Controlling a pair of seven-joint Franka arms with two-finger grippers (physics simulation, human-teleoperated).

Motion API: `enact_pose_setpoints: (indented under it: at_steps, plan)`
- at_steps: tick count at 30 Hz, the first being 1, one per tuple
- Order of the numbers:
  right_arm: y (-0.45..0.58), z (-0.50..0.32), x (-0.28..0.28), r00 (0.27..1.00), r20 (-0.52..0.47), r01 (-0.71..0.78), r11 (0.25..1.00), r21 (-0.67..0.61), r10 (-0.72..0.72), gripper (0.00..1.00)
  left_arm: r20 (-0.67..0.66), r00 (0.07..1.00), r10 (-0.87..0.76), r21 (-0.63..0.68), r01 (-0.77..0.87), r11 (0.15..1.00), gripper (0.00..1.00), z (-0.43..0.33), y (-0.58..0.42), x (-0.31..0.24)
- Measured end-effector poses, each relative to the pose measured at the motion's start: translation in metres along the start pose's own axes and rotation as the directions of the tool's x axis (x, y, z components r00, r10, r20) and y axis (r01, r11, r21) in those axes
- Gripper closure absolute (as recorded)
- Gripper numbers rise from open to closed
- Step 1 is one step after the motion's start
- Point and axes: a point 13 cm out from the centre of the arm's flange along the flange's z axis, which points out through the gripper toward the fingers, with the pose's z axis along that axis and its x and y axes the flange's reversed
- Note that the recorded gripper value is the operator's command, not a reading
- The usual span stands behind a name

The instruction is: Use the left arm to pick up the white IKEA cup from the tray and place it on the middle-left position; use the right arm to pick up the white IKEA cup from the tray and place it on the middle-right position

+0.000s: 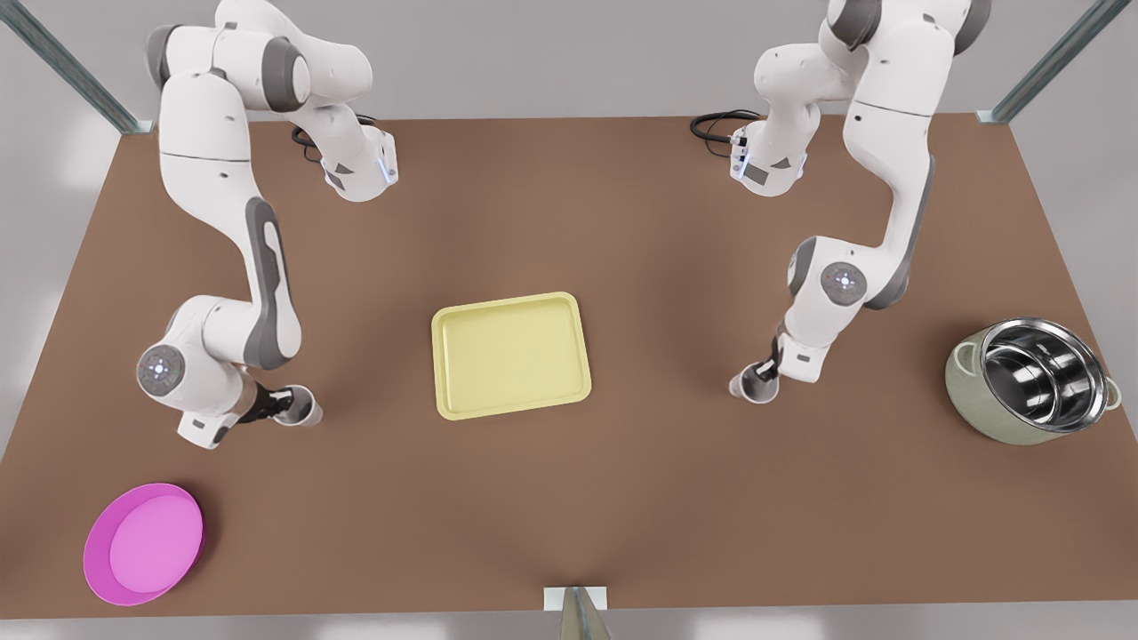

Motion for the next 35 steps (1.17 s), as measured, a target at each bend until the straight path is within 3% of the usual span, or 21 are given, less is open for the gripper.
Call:
enact_pose_setpoints:
  at_steps: [9, 10, 11, 13, 16, 17, 21, 25, 29, 30, 35]
  plan:
    - [-0.002, 0.013, -0.009, 0.997, 0.002, 0.081, 0.997, 0.002, -0.081, 0.87, 0.104, 0.967, 0.231, 0.045, -0.237, 0.970, 0.78, 0.025, 0.003, -0.020]
    - [-0.002, 0.015, -0.010, 0.996, 0.001, 0.088, 0.996, 0.003, -0.088, 0.87, 0.114, 0.961, 0.250, 0.048, -0.257, 0.965, 0.69, 0.025, 0.001, -0.021]
    - [-0.003, 0.016, -0.012, 0.995, 0.003, 0.095, 0.995, 0.005, -0.095, 0.87, 0.124, 0.955, 0.268, 0.050, -0.275, 0.960, 0.00, 0.024, 0.000, -0.023]
    - [-0.004, 0.018, -0.015, 0.994, 0.009, 0.108, 0.994, 0.011, -0.108, 0.85, 0.143, 0.943, 0.299, 0.051, -0.309, 0.950, 0.00, 0.022, -0.002, -0.027]
    - [-0.006, 0.017, -0.018, 0.992, 0.014, 0.122, 0.992, 0.022, -0.122, 0.50, 0.167, 0.926, 0.339, 0.049, -0.352, 0.935, 0.00, 0.016, -0.004, -0.033]
    - [-0.006, 0.017, -0.019, 0.992, 0.018, 0.123, 0.992, 0.023, -0.123, 0.46, 0.179, 0.919, 0.350, 0.047, -0.364, 0.930, 0.00, 0.011, -0.004, -0.036]
    - [-0.002, 0.016, -0.023, 0.991, 0.031, 0.129, 0.991, 0.020, -0.130, 0.39, 0.253, 0.879, 0.404, -0.007, -0.416, 0.909, 0.00, -0.110, -0.019, -0.064]
    - [0.007, -0.026, -0.030, 0.987, 0.077, 0.142, 0.990, 0.017, -0.143, 0.32, 0.223, 0.938, 0.266, 0.057, -0.285, 0.957, 0.00, -0.253, -0.017, -0.145]
    - [0.048, -0.129, -0.034, 0.970, 0.126, 0.208, 0.978, 0.018, -0.208, 0.23, 0.069, 0.961, 0.268, 0.039, -0.271, 0.962, 0.00, -0.259, 0.012, -0.136]
    - [0.066, -0.163, -0.042, 0.963, 0.135, 0.230, 0.973, 0.029, -0.231, 0.00, 0.044, 0.956, 0.289, 0.034, -0.290, 0.956, 0.00, -0.258, 0.008, -0.131]
    - [0.116, -0.241, -0.044, 0.981, 0.088, 0.172, 0.984, 0.044, -0.175, 0.00, -0.050, 0.940, 0.339, 0.018, -0.338, 0.941, 0.00, -0.253, 0.008, -0.113]
